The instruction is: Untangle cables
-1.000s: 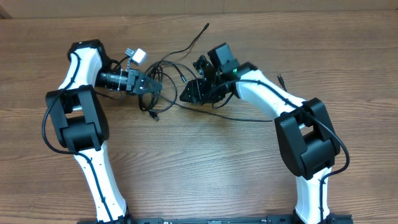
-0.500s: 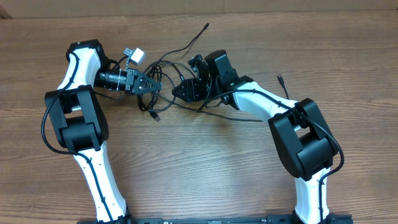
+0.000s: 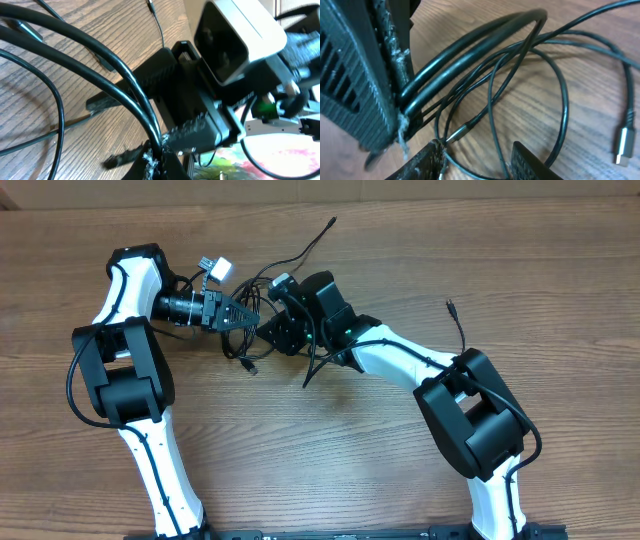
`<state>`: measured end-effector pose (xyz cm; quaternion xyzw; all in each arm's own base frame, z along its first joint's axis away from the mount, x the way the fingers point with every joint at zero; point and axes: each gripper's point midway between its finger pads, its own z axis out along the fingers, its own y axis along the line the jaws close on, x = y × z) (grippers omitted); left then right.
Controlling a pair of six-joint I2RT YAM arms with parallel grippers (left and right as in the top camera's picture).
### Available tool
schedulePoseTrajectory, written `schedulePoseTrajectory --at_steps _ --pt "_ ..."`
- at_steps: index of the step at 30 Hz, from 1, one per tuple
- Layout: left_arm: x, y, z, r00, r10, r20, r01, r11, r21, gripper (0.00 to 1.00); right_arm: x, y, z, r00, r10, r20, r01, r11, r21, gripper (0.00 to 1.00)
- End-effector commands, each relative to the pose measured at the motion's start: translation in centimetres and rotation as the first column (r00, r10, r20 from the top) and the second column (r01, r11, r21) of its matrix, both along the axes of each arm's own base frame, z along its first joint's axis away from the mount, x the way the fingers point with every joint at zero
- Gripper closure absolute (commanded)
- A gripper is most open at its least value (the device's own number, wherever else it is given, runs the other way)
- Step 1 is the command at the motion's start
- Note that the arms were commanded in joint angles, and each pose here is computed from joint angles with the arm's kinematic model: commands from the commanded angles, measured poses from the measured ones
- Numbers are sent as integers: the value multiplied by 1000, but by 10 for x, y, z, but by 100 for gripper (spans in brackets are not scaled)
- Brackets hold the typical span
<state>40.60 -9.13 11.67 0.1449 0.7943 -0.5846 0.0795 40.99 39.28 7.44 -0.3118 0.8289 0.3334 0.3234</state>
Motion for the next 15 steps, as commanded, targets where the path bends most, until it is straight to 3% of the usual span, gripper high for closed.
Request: schedulePoseTrajectory --at_steps 1,12,15 --pt "10 8 12 998 53 32 -52 998 -43 96 28 -22 -14 991 -108 79 114 990 -83 54" --pt "18 16 21 991 128 -31 -131 987 -93 96 64 -63 -29 964 -226 140 247 957 -150 51" --pt "20 15 24 989 141 -37 -144 983 -111 96 57 -58 -49 975 -181 131 204 962 -182 51"
